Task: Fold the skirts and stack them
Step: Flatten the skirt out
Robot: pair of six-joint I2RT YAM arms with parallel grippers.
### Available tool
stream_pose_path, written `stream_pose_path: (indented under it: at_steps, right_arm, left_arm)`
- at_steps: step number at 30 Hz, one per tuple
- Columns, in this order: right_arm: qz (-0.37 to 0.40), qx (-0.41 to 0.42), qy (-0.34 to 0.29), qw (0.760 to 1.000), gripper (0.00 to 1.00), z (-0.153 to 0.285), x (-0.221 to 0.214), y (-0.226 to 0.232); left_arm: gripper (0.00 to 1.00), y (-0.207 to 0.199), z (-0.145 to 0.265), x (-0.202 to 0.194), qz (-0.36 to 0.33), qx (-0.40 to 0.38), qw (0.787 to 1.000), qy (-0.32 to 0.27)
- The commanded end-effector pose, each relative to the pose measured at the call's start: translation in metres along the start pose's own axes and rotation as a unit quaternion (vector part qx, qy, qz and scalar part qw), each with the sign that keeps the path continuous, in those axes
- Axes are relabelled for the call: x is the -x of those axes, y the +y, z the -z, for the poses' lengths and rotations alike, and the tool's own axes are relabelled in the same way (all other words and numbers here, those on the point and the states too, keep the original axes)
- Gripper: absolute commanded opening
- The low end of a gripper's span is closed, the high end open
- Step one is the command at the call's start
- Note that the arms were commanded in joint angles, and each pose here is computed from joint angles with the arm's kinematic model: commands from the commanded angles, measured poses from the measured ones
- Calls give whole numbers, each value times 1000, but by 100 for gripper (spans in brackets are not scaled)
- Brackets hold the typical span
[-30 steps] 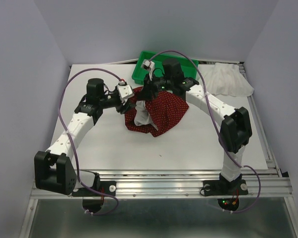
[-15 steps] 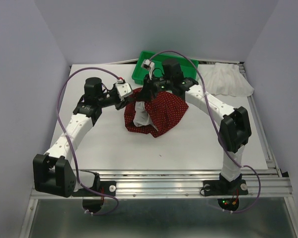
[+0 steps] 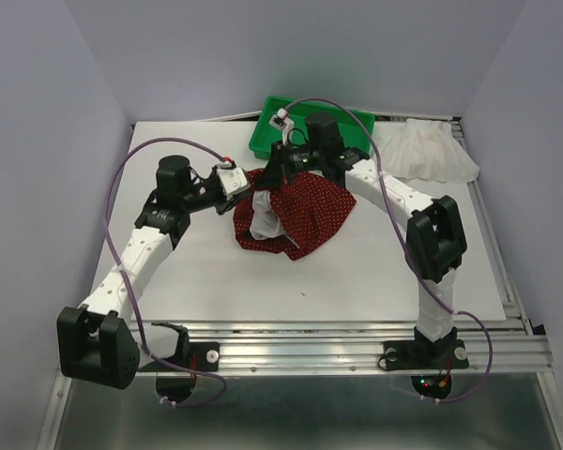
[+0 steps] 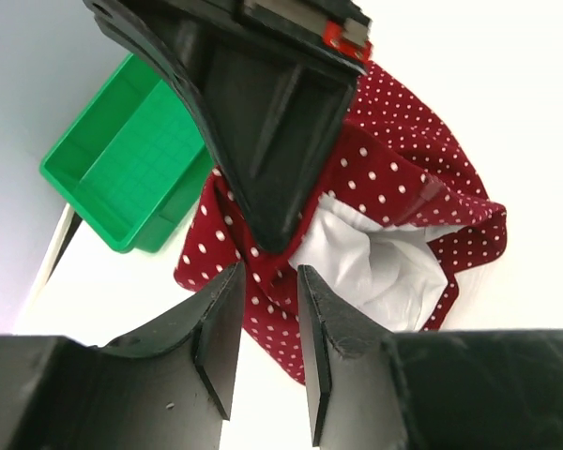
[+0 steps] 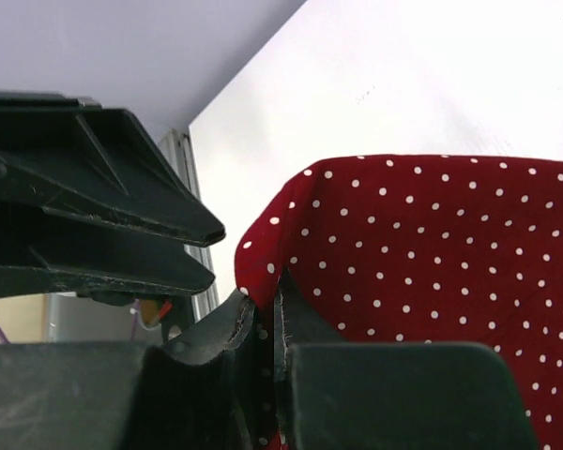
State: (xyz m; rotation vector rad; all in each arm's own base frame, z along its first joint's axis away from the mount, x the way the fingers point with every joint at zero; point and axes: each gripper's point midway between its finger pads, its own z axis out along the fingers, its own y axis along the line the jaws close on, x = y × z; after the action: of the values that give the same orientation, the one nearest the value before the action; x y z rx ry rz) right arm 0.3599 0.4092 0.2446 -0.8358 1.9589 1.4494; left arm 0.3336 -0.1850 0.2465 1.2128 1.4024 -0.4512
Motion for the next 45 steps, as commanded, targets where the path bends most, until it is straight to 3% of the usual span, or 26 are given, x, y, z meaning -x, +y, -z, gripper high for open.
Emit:
stream_pose_path:
  at_steps: [1, 8, 15, 33, 45]
  right_arm:
    - [-11, 34, -36, 999, 1, 10, 27, 13]
    - [-59, 81, -27, 995, 1, 12, 17, 21]
    - [-92, 109, -10, 990, 1, 14, 3, 28]
    - [-134, 116, -10, 984, 1, 15, -1, 24]
    - [-134, 140, -6, 981, 1, 18, -6, 31]
  left_arm:
    - [40, 2, 7, 10, -52, 20, 998, -11]
    - [39, -5, 6, 4, -120, 54, 991, 5]
    - [38, 4, 17, 18, -170, 114, 979, -27]
    - [40, -11, 3, 22, -165, 64, 983, -38]
    - [40, 0, -2, 19, -176, 93, 980, -25]
